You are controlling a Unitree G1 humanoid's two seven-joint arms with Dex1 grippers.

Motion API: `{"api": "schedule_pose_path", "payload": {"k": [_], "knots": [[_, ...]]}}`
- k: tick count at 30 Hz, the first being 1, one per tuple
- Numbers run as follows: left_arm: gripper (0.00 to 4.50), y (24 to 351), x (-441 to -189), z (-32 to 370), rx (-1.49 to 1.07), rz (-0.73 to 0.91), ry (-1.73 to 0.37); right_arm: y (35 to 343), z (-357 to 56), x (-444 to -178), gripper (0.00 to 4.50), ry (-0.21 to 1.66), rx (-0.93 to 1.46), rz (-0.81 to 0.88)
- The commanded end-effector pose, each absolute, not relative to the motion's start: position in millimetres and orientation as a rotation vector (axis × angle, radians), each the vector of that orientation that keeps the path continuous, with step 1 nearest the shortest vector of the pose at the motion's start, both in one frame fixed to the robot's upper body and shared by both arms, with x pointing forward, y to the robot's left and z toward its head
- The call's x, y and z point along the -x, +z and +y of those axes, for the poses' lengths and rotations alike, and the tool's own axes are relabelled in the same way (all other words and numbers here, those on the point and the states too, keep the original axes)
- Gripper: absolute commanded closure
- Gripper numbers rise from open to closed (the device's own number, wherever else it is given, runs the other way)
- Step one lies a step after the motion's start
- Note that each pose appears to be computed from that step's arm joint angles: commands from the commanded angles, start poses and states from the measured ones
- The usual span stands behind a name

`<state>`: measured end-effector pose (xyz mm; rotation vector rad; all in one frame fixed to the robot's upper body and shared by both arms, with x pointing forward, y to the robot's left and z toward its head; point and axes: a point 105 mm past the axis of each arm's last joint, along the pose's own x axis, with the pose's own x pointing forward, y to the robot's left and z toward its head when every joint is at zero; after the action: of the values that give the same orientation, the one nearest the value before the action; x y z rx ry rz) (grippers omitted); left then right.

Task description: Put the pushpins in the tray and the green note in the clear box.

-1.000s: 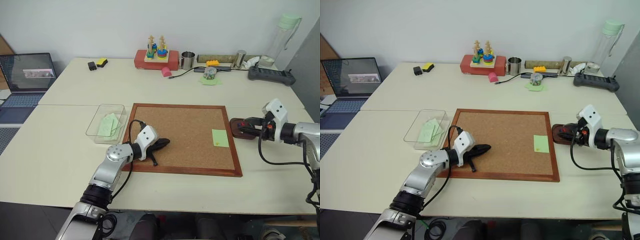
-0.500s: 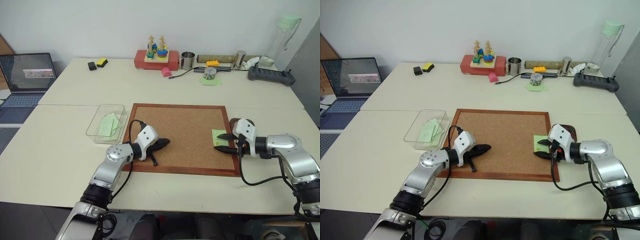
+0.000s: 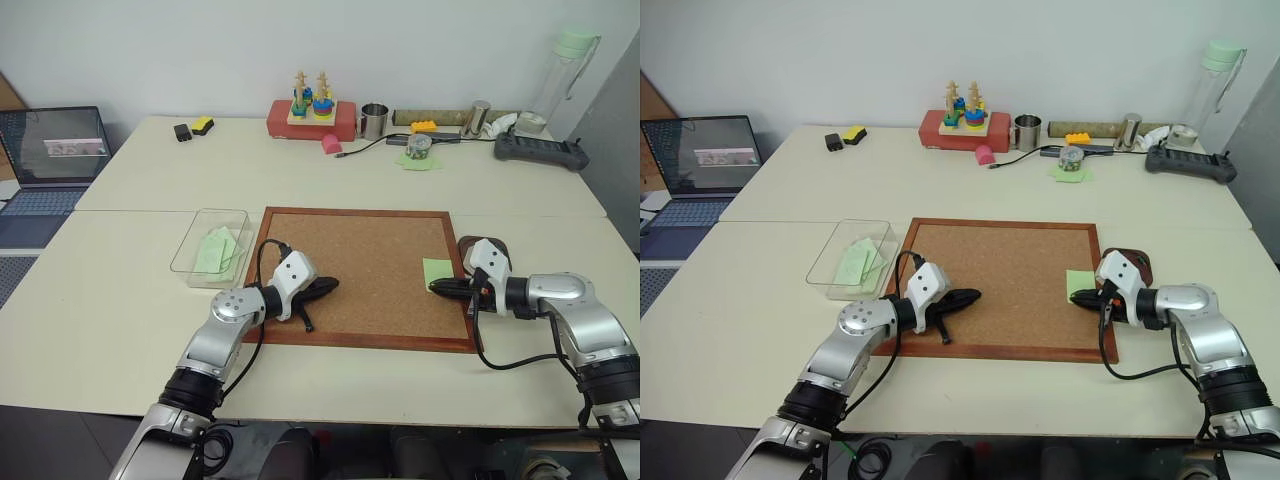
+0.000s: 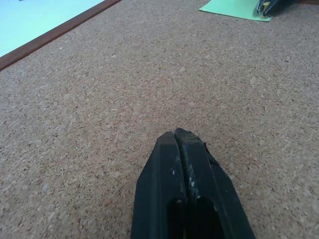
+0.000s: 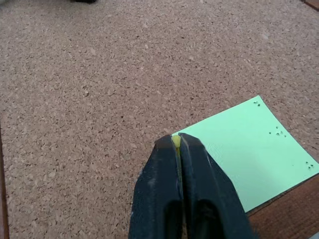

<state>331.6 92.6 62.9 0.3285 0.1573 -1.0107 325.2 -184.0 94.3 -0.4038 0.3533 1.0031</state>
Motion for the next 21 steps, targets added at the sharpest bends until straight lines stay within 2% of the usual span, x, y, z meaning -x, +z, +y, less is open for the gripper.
{"api": "schedule_pose_path", "payload": {"k": [1,8,15,17,21], "knots": [[4.5,14,-309,97,-0.34,0.367,-1.065,119,-180,-328,4.47,1.012,0.418,0.268],[4.5,13,-309,97,-0.335,0.373,-1.067,148,-177,-327,4.47,1.032,0.451,0.187],[4.5,18,-313,92,-0.303,0.356,-1.064,165,-173,-323,4.47,1.049,0.474,0.143],[4.5,31,-318,88,-0.273,0.32,-1.058,168,-169,-320,4.47,1.064,0.53,0.12],[3.88,92,-324,76,-0.052,0.184,-1.077,172,-158,-315,4.5,1.094,0.666,0.068]]}}
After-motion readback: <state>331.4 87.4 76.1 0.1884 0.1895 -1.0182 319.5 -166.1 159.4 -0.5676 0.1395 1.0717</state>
